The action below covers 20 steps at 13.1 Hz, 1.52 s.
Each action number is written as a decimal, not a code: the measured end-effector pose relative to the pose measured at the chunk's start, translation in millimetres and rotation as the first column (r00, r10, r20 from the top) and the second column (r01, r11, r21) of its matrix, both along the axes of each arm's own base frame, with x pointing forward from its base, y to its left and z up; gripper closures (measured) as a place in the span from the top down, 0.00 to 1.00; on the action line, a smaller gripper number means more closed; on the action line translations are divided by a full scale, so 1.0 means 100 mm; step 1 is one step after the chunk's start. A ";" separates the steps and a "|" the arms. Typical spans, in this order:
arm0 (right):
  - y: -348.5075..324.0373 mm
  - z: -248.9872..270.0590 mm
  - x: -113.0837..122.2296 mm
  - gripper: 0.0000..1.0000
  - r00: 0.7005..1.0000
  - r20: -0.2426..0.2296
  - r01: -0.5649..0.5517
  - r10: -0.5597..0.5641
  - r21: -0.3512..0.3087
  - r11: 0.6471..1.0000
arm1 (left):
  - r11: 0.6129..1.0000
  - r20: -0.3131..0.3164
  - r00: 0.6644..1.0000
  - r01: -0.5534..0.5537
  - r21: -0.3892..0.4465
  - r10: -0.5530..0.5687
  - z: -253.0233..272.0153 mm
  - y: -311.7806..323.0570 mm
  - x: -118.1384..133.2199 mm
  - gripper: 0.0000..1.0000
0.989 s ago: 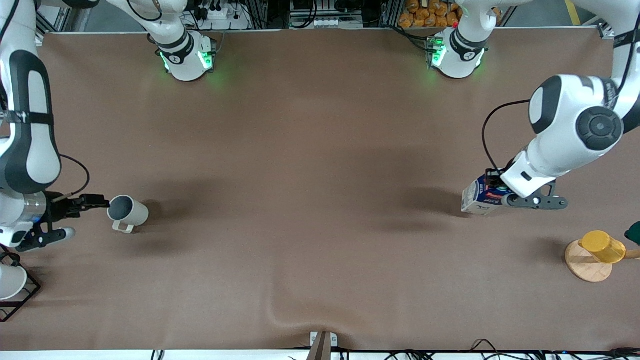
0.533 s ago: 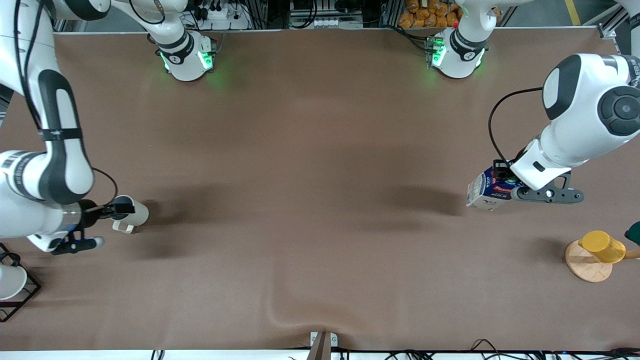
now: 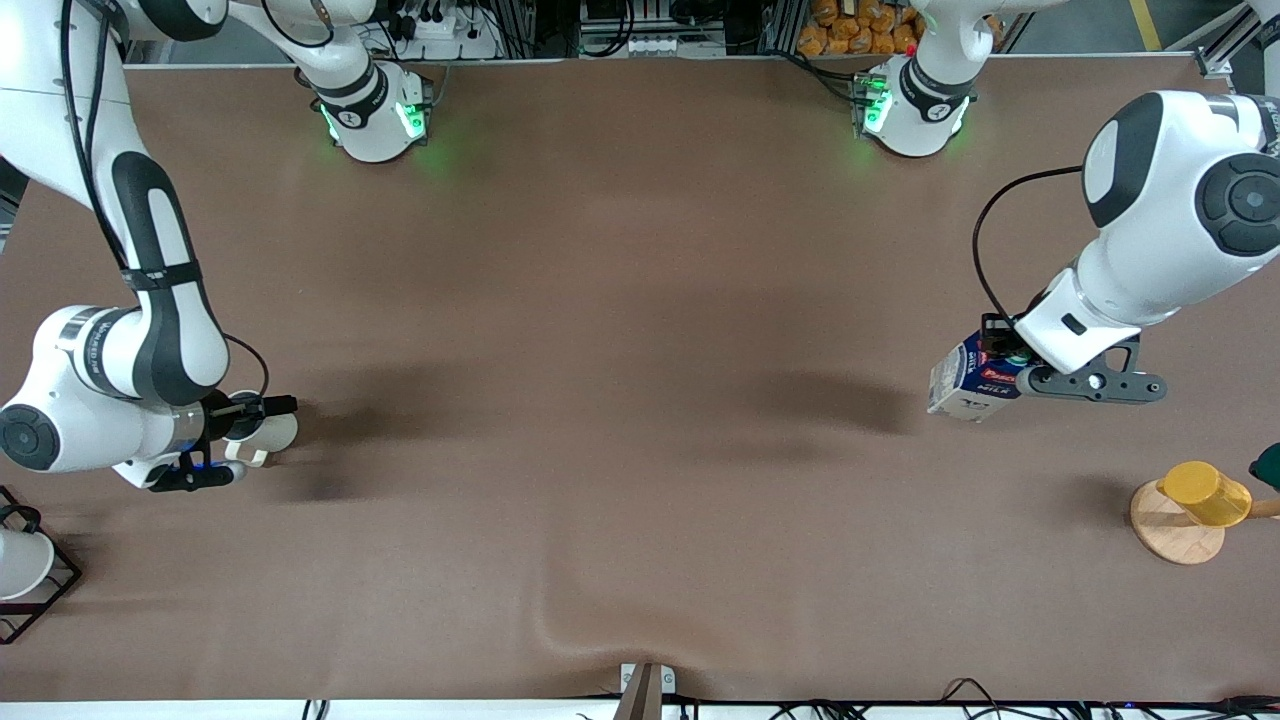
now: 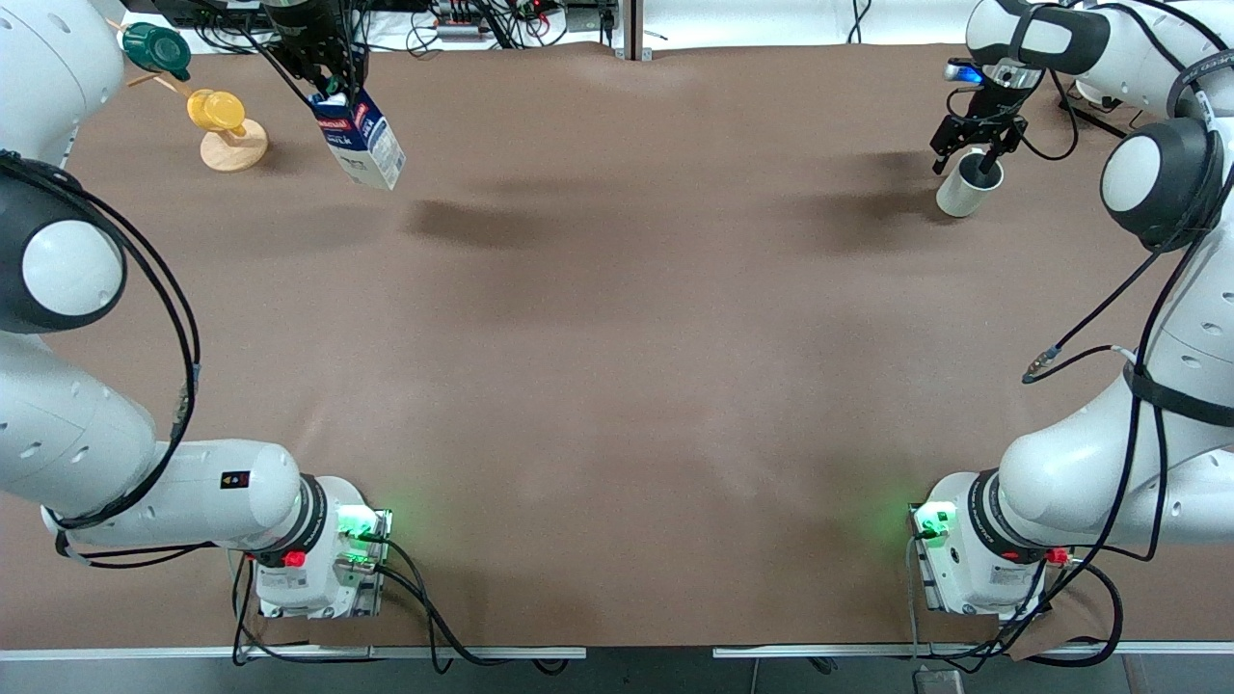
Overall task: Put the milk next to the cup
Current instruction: 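Grasp the white mug rim with the right gripper, then carry the white mug with the right gripper to the table middle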
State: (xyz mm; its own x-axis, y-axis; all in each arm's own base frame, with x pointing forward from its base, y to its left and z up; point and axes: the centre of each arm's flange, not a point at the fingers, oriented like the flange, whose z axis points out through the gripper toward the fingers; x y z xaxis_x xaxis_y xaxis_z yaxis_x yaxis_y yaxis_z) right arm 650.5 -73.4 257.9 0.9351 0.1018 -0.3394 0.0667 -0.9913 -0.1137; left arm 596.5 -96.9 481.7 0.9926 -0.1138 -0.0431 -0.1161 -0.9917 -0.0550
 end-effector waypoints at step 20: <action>1.83 0.79 0.46 0.05 0.729 0.276 -0.656 0.626 0.022 0.754 | 1.000 0.033 0.999 -0.019 -0.008 0.019 0.17 -0.05 0.03 0.40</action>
State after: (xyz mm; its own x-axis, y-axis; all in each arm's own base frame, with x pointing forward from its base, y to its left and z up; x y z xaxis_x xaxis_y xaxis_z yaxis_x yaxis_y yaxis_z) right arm 696.2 109.1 337.2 0.6810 0.7294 -0.0654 0.7212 -0.6834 -0.1131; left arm 599.6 -101.8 498.8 0.9954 -0.0952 -0.0096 -0.0956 -0.9941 -0.0510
